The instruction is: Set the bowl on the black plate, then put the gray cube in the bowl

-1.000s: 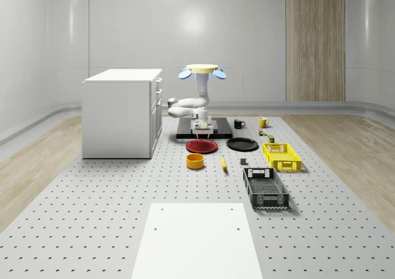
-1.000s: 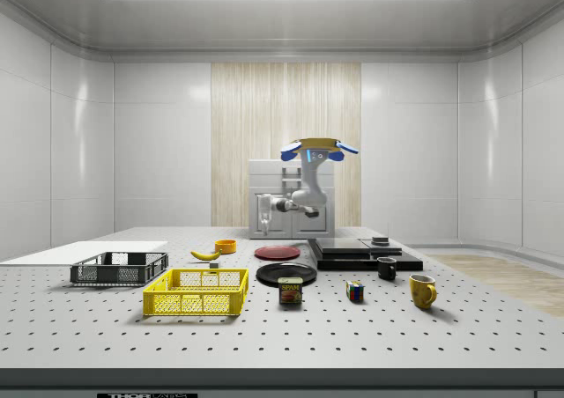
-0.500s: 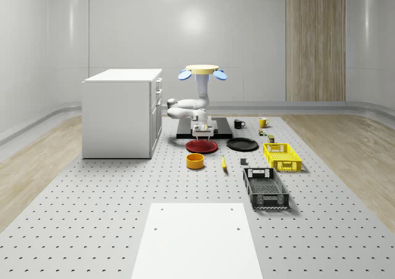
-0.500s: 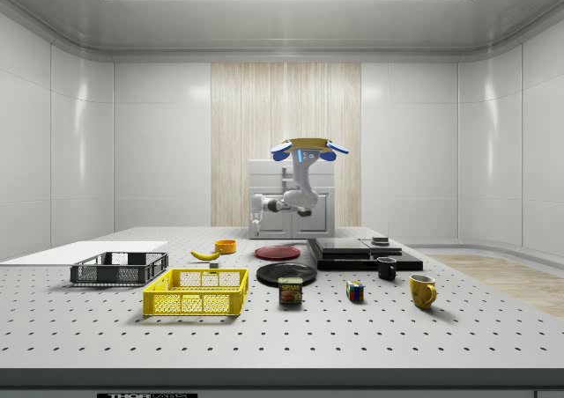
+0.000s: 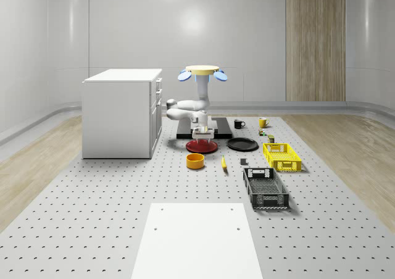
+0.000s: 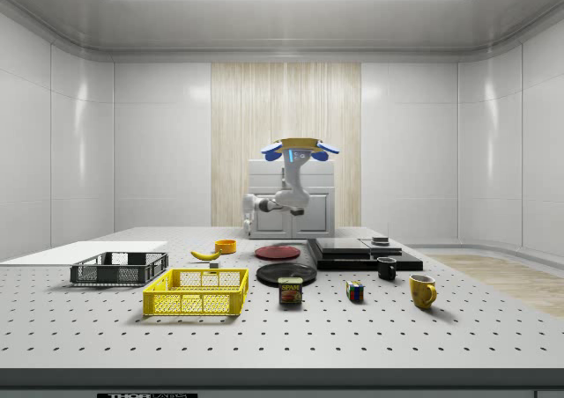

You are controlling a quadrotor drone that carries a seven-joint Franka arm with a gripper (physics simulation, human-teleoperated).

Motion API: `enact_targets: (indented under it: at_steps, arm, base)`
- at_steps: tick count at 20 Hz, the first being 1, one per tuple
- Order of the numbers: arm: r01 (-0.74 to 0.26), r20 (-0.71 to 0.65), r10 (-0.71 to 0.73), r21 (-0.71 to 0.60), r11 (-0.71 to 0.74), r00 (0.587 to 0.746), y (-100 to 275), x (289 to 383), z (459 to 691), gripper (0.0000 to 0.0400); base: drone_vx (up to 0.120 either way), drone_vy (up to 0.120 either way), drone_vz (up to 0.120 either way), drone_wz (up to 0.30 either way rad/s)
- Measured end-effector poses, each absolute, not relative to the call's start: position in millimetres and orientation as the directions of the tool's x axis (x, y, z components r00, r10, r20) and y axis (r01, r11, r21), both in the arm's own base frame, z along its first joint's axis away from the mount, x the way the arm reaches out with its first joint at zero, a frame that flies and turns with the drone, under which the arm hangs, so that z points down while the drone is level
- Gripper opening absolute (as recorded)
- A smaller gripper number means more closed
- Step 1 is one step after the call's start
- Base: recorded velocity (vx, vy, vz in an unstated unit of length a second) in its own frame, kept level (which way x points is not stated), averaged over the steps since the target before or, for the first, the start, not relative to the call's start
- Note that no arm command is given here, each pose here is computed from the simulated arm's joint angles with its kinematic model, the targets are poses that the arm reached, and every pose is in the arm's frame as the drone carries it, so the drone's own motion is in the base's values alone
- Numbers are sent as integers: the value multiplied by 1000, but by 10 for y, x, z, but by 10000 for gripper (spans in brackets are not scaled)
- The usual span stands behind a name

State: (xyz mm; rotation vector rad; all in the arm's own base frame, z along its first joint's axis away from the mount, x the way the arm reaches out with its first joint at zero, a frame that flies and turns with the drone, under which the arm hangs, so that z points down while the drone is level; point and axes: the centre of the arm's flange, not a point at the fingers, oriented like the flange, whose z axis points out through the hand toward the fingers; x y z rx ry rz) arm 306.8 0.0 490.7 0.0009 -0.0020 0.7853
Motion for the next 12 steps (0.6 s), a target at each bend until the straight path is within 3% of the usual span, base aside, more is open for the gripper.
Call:
enact_targets:
  at_steps: [3, 7, 12]
  arm:
    - [-707, 2, 707, 0, 707, 707, 0, 3068, 4907, 400]
    - [-707, 2, 707, 0, 707, 707, 0, 3068, 4907, 400]
    - [-707, 2, 707, 0, 707, 707, 0, 3068, 4907, 400]
  base:
    - [120, 0, 0, 0]
    - [120, 0, -120, 0]
    - [120, 0, -8, 0]
